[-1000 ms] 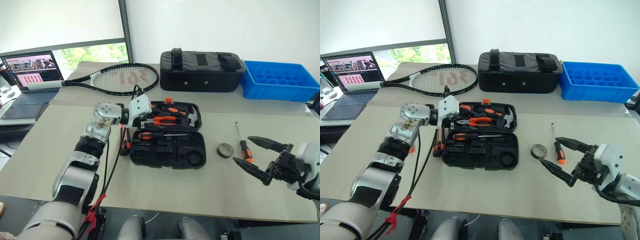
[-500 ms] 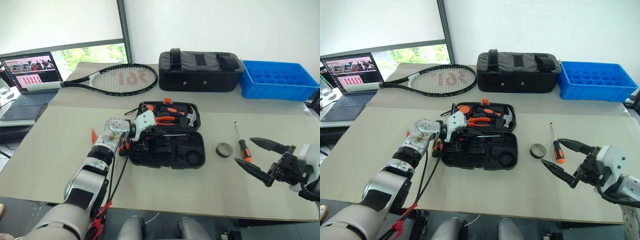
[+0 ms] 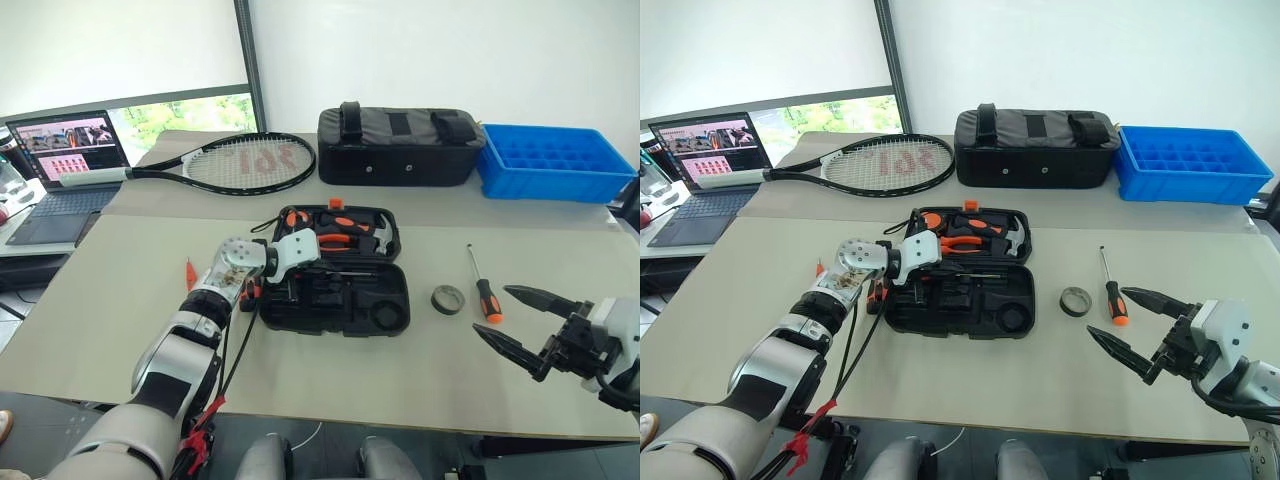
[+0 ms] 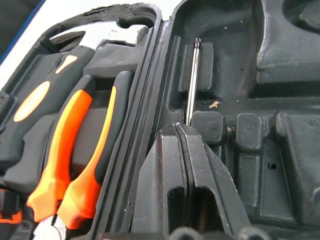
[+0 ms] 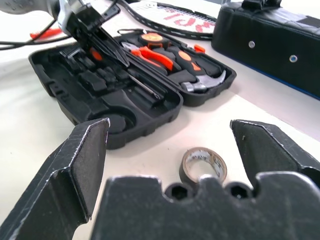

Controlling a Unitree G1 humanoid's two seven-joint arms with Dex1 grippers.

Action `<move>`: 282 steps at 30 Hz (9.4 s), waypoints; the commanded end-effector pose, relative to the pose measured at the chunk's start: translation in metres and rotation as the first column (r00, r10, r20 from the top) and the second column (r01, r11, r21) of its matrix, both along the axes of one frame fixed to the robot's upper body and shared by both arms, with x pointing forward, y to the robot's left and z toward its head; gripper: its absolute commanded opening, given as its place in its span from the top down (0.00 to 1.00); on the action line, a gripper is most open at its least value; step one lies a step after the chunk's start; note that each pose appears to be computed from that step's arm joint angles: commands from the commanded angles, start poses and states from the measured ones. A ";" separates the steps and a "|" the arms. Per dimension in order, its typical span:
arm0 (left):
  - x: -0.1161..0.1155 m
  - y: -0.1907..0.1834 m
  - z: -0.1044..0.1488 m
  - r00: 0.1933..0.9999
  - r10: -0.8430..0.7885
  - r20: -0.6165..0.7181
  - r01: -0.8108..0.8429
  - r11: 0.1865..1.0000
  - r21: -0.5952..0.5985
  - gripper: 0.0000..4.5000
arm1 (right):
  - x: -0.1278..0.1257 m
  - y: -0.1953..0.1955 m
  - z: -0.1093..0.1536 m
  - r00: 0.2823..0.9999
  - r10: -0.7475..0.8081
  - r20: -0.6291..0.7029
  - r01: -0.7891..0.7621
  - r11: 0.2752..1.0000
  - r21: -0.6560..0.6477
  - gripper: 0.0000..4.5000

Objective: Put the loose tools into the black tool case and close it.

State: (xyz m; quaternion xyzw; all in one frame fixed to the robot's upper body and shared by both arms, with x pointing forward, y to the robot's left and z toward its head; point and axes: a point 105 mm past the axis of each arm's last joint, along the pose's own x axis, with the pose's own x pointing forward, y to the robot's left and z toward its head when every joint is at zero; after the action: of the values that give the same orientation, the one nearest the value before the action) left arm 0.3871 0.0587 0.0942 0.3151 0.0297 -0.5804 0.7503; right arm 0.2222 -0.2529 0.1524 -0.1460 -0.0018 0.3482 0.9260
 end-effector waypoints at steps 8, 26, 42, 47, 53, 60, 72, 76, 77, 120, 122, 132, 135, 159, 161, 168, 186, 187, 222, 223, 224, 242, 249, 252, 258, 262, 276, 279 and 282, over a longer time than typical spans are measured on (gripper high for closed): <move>-0.009 -0.002 0.097 0.995 -0.097 -0.040 0.070 0.903 -0.423 0.99 | 0.046 -0.038 -0.022 0.906 -0.407 -0.116 0.391 0.909 -0.143 0.00; -0.099 0.040 0.139 0.920 -0.323 -0.222 0.298 0.944 -0.140 0.00 | 0.064 -0.059 -0.069 0.757 -0.538 -0.371 0.508 0.841 -0.183 0.29; -0.108 0.078 0.138 0.962 -0.155 -0.225 0.135 0.986 -0.101 0.00 | 0.104 -0.039 -0.012 0.877 -0.470 -0.096 0.460 0.881 -0.109 0.80; -0.113 0.107 0.132 0.969 0.009 -0.247 -0.035 0.994 -0.104 0.00 | 0.115 0.028 0.010 0.996 -0.084 -0.001 0.083 0.985 -0.152 0.80; -0.137 0.142 0.122 0.938 0.222 -0.266 -0.257 0.960 -0.108 0.00 | 0.124 0.090 0.000 0.942 0.330 -0.062 -0.332 0.887 -0.320 0.80; -0.153 0.151 0.118 0.912 0.307 -0.271 -0.348 0.930 -0.120 0.00 | 0.133 0.106 -0.013 0.846 0.506 -0.169 -0.526 0.741 -0.417 0.80; -0.157 0.150 0.119 0.904 0.335 -0.264 -0.378 0.917 -0.128 0.00 | 0.146 0.127 -0.023 0.801 0.561 -0.209 -0.590 0.679 -0.436 0.58; -0.154 0.148 0.120 0.909 0.328 -0.259 -0.369 0.921 -0.128 0.00 | 0.150 0.124 -0.023 0.822 0.534 -0.199 -0.562 0.701 -0.439 0.30; -0.153 0.147 0.120 0.909 0.326 -0.259 -0.367 0.921 -0.127 0.00 | 0.151 0.121 -0.024 0.827 0.523 -0.209 -0.557 0.705 -0.439 0.21; -0.136 0.175 0.091 0.830 0.504 -0.239 -0.549 0.814 -0.191 0.00 | 0.144 0.153 -0.023 0.863 0.495 -0.096 -0.503 0.827 -0.253 0.99; -0.132 0.188 0.086 0.775 0.592 -0.221 -0.631 0.744 -0.220 0.00 | 0.142 0.150 -0.008 0.863 0.502 -0.056 -0.501 0.837 -0.220 0.99; -0.115 0.259 0.050 0.363 0.904 -0.226 -0.914 0.298 -0.275 0.00 | 0.112 0.131 0.021 0.825 0.564 0.000 -0.562 0.821 -0.100 0.36; -0.103 0.254 0.031 0.281 0.911 -0.301 -0.945 0.208 -0.250 0.00 | 0.102 0.123 0.027 0.804 0.595 0.006 -0.593 0.802 -0.067 0.13; -0.052 0.207 -0.021 0.110 0.865 -0.490 -0.992 0.066 -0.106 0.00 | 0.083 0.004 0.062 0.885 0.459 0.077 -0.463 0.886 0.040 0.01; -0.052 0.205 -0.024 0.097 0.866 -0.491 -0.994 0.057 -0.096 0.00 | 0.081 -0.002 0.060 0.884 0.466 0.038 -0.466 0.885 0.010 0.01; -0.052 0.202 -0.034 0.055 0.878 -0.475 -0.998 0.027 -0.065 0.00 | 0.075 -0.003 0.057 0.861 0.509 -0.023 -0.509 0.858 -0.065 0.01; -0.049 0.211 -0.027 -0.005 0.882 -0.471 -0.993 -0.061 -0.103 0.82 | 0.070 0.001 0.055 0.831 0.556 -0.028 -0.556 0.828 -0.073 0.00; -0.047 0.211 -0.022 0.005 0.882 -0.471 -0.991 -0.059 -0.121 0.89 | 0.070 0.001 0.054 0.831 0.556 -0.028 -0.556 0.828 -0.073 0.00; -0.030 0.042 0.020 0.979 -0.176 -0.106 0.197 0.947 0.253 0.89 | 0.034 -0.022 0.046 0.869 0.494 -0.025 -0.494 0.867 -0.066 0.00; -0.030 0.042 0.019 0.979 -0.169 -0.114 0.193 0.948 0.253 0.89 | 0.034 -0.022 0.046 0.870 0.493 -0.024 -0.493 0.867 -0.067 0.00; -0.030 0.043 0.017 0.978 -0.167 -0.123 0.194 0.947 0.257 0.89 | 0.033 -0.022 0.046 0.870 0.493 -0.024 -0.493 0.867 -0.066 0.00; -0.028 0.033 0.052 0.987 -0.153 -0.040 0.155 0.986 0.054 0.12 | 0.036 -0.021 0.048 0.869 0.493 -0.038 -0.495 0.866 -0.075 0.00; -0.037 0.039 0.083 0.983 -0.174 -0.058 0.164 0.976 -0.141 0.29 | 0.038 -0.023 0.048 0.874 0.485 -0.038 -0.486 0.870 -0.084 0.00; -0.040 0.039 0.065 0.980 -0.173 -0.093 0.159 0.977 -0.145 0.55 | 0.040 -0.021 0.047 0.871 0.489 -0.036 -0.491 0.867 -0.085 0.00; -0.040 0.041 0.033 0.981 -0.143 -0.132 0.128 0.985 -0.113 0.99 | 0.040 -0.021 0.047 0.872 0.488 -0.035 -0.489 0.868 -0.087 0.00; -0.032 0.039 0.022 0.985 -0.096 -0.142 0.082 0.991 -0.104 0.99 | 0.039 -0.023 0.049 0.875 0.483 -0.036 -0.485 0.870 -0.092 0.00; -0.033 0.043 -0.009 0.971 -0.068 -0.229 0.061 0.997 -0.038 0.99 | 0.035 -0.024 0.047 0.876 0.480 -0.046 -0.482 0.869 -0.110 0.00; -0.032 0.043 -0.007 0.971 -0.066 -0.230 0.056 0.997 -0.050 0.99 | 0.035 -0.023 0.046 0.875 0.482 -0.047 -0.485 0.868 -0.110 0.00; -0.028 0.041 0.012 0.977 -0.060 -0.205 0.031 0.990 -0.138 0.99 | 0.035 -0.022 0.046 0.874 0.484 -0.047 -0.486 0.867 -0.110 0.00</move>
State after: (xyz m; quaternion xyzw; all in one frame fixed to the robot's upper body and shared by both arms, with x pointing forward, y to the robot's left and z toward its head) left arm 0.3550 0.0995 0.0932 0.2128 0.0819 -0.6372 0.7362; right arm 0.2644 -0.2752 0.1878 -0.1682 0.0029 0.5560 0.8140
